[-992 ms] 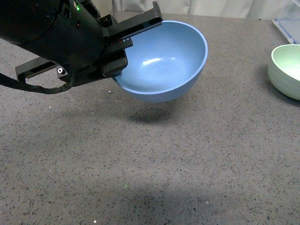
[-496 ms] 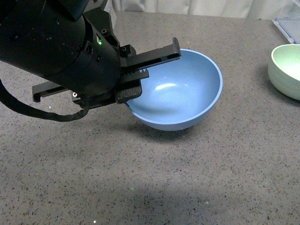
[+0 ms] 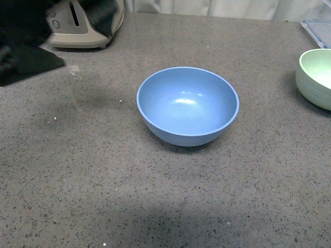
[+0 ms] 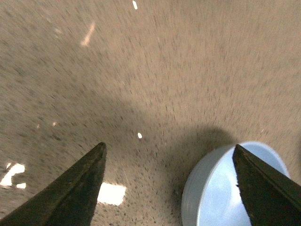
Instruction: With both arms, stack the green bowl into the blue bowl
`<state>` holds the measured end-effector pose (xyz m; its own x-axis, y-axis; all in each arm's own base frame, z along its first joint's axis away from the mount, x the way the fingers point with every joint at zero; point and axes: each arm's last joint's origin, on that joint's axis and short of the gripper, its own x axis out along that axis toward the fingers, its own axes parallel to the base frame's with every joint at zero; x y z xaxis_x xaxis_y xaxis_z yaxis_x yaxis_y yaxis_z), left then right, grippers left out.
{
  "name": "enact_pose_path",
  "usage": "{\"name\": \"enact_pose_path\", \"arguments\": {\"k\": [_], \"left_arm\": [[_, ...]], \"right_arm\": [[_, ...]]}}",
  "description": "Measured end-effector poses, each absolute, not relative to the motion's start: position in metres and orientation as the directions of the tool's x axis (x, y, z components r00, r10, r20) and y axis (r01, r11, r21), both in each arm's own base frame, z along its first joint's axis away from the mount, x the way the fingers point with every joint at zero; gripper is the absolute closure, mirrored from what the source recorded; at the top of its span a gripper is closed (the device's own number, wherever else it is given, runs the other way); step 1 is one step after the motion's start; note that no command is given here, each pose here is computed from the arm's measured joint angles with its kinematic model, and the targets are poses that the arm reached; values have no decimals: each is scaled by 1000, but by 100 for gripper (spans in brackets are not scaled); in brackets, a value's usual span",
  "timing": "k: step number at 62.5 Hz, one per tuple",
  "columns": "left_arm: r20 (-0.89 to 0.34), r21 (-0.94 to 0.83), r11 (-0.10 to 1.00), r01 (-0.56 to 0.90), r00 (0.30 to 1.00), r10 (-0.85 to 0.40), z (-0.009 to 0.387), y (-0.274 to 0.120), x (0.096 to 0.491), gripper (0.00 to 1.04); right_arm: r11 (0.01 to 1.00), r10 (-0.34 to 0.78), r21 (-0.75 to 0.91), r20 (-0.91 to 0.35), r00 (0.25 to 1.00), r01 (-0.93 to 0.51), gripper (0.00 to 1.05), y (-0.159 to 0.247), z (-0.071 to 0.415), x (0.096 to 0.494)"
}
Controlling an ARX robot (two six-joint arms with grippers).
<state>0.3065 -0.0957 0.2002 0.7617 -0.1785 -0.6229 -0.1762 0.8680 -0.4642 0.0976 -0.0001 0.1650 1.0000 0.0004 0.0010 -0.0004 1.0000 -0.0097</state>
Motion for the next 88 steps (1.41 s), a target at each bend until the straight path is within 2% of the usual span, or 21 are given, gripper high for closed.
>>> {"name": "enact_pose_path", "arguments": {"k": [5, 17, 27, 29, 32, 37, 41, 45, 48, 53, 54, 57, 88], "left_arm": [[-577, -489, 846, -212, 806, -132, 214, -69, 299, 5], [-541, -519, 804, -291, 840, -45, 222, -23, 270, 6], [-532, -527, 786, -323, 847, -9, 220, -7, 254, 6], [-468, -513, 817, -262, 884, -11, 215, -5, 255, 11], [-273, -389, 916, -102, 962, -9, 203, -2, 248, 24], [-107, -211, 977, -19, 994, -3, 198, -1, 232, 38], [-23, -129, 992, 0, 1000, -3, 201, -1, 221, 49], [7, -78, 997, 3, 1000, -3, 202, -1, 213, 60], [3, -45, 999, 2, 1000, -2, 197, 0, 204, 72], [-10, -29, 1000, 2, 1000, -2, 190, 0, 195, 85], [-12, -24, 1000, 2, 1000, -2, 188, 0, 191, 92], [-9, -20, 1000, 2, 1000, -2, 186, 0, 185, 101], [-2, -8, 1000, 2, 1000, -2, 165, 0, 144, 101]], "right_arm": [[1000, 0, -10, 1, 1000, 0, 9, 0, 165, 98], [1000, 1, -10, 1, 1000, -1, 9, 0, 165, 98], [1000, 1, -10, 1, 1000, -1, 9, 0, 165, 98], [1000, 1, -10, 1, 1000, -1, 9, 0, 165, 98], [1000, 0, -10, 1, 1000, 0, 9, 0, 165, 98], [1000, 0, -10, 1, 1000, 0, 9, 0, 165, 98], [1000, 0, -10, 1, 1000, 0, 9, 0, 165, 98], [1000, 1, -10, 1, 1000, -1, 9, 0, 165, 98], [1000, 0, -10, 1, 1000, 0, 9, 0, 165, 98], [1000, 0, -10, 1, 1000, 0, 9, 0, 165, 98], [1000, 0, -10, 1, 1000, 0, 9, 0, 165, 98], [1000, 0, -10, 1, 1000, 0, 9, 0, 165, 98], [1000, 0, -10, 1, 1000, 0, 9, 0, 165, 98]]}}
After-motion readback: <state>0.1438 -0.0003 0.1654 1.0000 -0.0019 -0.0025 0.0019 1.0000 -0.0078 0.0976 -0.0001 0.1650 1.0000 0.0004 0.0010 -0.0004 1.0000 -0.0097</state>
